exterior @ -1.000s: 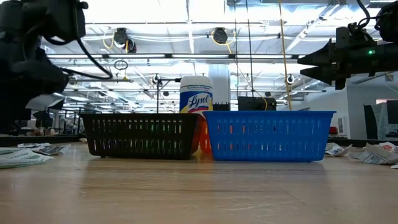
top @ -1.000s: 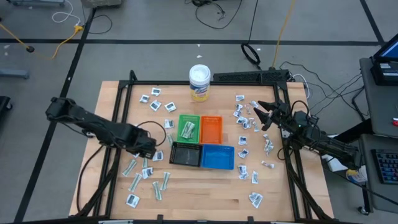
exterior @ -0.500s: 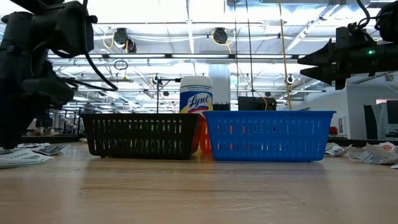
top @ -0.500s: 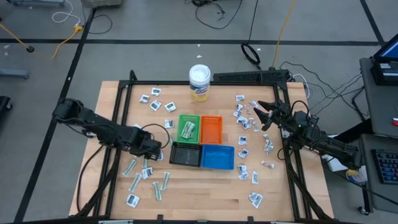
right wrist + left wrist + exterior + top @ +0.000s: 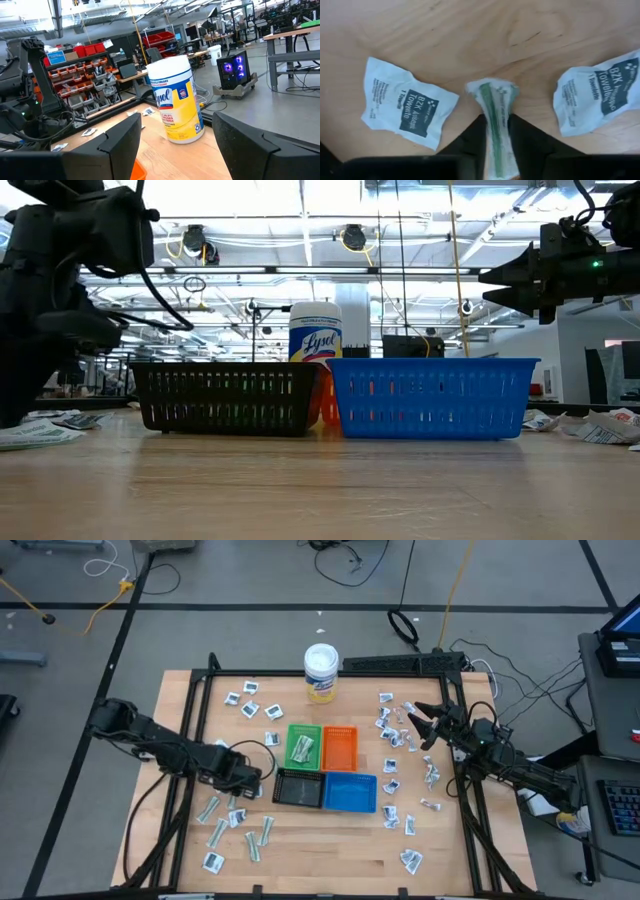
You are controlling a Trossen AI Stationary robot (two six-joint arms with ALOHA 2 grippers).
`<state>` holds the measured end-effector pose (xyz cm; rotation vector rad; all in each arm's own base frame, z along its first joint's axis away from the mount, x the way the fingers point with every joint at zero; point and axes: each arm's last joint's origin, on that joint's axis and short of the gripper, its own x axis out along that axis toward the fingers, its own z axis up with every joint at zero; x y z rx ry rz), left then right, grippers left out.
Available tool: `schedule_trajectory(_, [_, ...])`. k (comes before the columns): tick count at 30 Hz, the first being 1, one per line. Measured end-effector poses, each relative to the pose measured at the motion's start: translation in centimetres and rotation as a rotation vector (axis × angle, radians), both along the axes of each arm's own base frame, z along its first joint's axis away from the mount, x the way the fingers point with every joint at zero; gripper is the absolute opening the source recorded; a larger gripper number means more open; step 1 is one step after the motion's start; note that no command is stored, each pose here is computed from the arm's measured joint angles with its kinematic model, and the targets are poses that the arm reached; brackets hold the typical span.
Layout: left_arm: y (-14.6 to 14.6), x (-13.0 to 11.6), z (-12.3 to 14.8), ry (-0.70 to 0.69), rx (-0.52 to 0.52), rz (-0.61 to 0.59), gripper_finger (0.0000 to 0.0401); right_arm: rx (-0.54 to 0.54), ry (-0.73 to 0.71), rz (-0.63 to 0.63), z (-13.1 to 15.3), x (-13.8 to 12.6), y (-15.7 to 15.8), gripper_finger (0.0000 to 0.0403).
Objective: Pick & Place First Aid Supplies
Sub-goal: Put the bandage pack into the green bin
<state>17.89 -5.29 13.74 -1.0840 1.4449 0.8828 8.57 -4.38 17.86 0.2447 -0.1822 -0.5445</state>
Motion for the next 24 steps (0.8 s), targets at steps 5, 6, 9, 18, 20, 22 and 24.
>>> schedule_trajectory(5, [-0.3,-0.1,0.0,-0.003,0.011,-0.020,0.0009,0.000,0.000,0.000,0.0,0.0,0.0,0.0243])
schedule_trajectory(6, [-0.3,-0.1,0.0,-0.005,0.014,-0.019,0.0007,0.000,0.000,0.000,0.0,0.0,0.0,0.0243])
schedule_trajectory(9, [-0.3,-0.2,0.1,-0.010,0.013,-0.024,0.0009,0.000,0.000,0.000,0.0,0.0,0.0,0.0243])
schedule_trajectory(18, [-0.1,-0.4,3.0,-0.055,0.005,-0.008,0.0003,0.000,0.000,0.000,0.0,0.0,0.0,0.0243])
schedule_trajectory(20, [-0.1,-0.5,3.9,-0.065,0.003,0.002,0.0003,0.000,0.000,0.000,0.0,0.0,0.0,0.0242])
schedule_trajectory(22, [0.0,-0.6,4.7,-0.050,0.009,0.013,0.0002,0.000,0.000,0.000,0.0,0.0,0.0,0.0242])
schedule_trajectory(24, [0.2,-0.6,5.6,-0.037,0.013,0.022,0.0003,0.000,0.000,0.000,0.0,0.0,0.0,0.0242])
